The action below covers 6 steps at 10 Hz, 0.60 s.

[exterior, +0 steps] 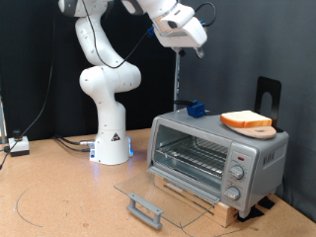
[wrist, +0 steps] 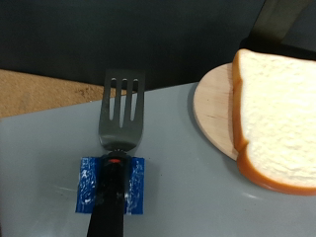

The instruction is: Make a piece of toast with the oven

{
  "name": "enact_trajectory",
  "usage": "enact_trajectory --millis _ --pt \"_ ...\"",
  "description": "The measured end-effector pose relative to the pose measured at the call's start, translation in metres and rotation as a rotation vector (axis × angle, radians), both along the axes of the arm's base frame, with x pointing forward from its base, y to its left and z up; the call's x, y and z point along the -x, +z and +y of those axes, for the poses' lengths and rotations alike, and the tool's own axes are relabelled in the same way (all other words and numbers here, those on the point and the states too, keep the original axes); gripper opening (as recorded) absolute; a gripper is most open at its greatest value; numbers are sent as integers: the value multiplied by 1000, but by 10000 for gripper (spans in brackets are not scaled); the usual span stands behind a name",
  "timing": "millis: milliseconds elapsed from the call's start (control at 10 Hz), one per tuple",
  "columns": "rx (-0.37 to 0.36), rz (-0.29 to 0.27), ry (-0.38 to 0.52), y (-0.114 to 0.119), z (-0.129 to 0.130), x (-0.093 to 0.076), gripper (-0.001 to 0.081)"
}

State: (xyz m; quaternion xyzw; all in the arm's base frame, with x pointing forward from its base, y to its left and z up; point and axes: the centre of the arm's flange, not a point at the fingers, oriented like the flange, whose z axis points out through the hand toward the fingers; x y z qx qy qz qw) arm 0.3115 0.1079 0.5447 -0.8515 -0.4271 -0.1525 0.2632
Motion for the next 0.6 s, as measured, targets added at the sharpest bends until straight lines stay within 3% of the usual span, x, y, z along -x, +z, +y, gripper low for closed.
enact_trajectory --millis 200,400,600 --pt "9 -8 -12 -4 0 1 807" --pt "14 88 45 -14 2 12 807" --pt "53 136 71 -32 4 20 807"
